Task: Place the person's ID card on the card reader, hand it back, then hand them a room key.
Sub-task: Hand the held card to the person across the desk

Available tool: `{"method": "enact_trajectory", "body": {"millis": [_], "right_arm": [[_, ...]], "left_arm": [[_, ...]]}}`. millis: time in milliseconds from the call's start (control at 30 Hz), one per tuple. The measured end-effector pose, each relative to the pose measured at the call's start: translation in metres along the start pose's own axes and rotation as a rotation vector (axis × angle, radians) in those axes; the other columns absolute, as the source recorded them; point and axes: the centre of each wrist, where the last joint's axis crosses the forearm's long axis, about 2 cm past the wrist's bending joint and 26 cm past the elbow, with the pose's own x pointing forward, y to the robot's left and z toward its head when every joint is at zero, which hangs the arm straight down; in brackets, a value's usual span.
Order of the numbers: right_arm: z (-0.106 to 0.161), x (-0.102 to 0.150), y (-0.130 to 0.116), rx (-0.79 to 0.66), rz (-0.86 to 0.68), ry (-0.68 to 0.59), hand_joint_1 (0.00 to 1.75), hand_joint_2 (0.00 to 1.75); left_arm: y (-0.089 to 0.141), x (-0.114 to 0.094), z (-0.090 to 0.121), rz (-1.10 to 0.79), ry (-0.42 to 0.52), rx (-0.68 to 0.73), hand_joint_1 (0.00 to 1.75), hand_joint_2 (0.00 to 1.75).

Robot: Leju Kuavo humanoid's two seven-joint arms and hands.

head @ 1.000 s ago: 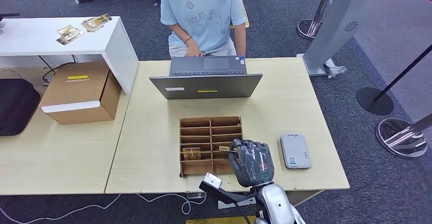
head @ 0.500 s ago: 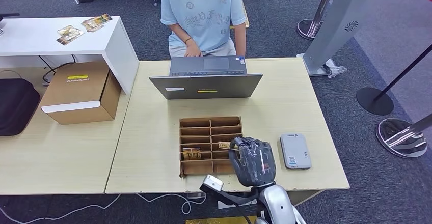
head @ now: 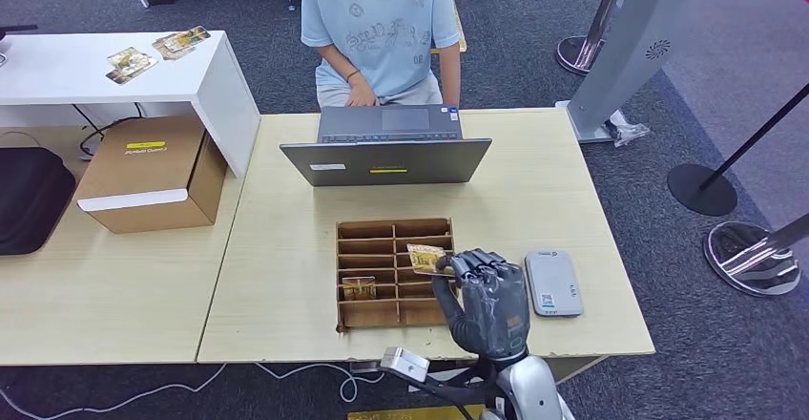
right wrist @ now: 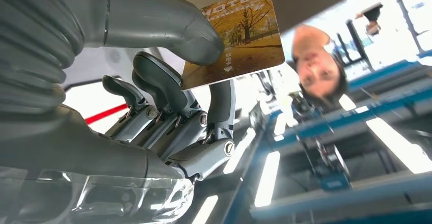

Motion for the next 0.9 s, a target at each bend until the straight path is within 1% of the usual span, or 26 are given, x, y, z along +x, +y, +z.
{"method": "enact_trajectory", "body": {"millis": [267, 367, 467, 667, 900], "right_arm": [[-0.008, 0.009, -0.013, -0.090, -0.018, -0.179, 1.75, 1.75], [-0.013, 0.012, -0.020, -0.127, -0.021, -0.215, 1.75, 1.75], [-0.017, 0.013, -0.024, -0.149, -0.014, -0.219, 1.75, 1.75], [-0.022, 0.012, -0.023, -0.154, 0.025, -0.191, 1.75, 1.75], [-0.047, 0.006, -0.022, -0.190, 0.059, -0.176, 1.75, 1.75]], "left_arm": [[0.000, 0.001, 0.000, -0.008, -0.002, 0.001, 0.00, 0.00], [0.000, 0.001, 0.000, -0.011, -0.003, 0.001, 0.00, 0.00], [0.000, 0.001, 0.000, -0.012, -0.004, 0.001, 0.00, 0.00], [0.000, 0.000, 0.000, -0.012, -0.012, 0.002, 0.00, 0.00], [0.001, -0.001, 0.000, -0.015, -0.017, 0.003, 0.00, 0.00]]}}
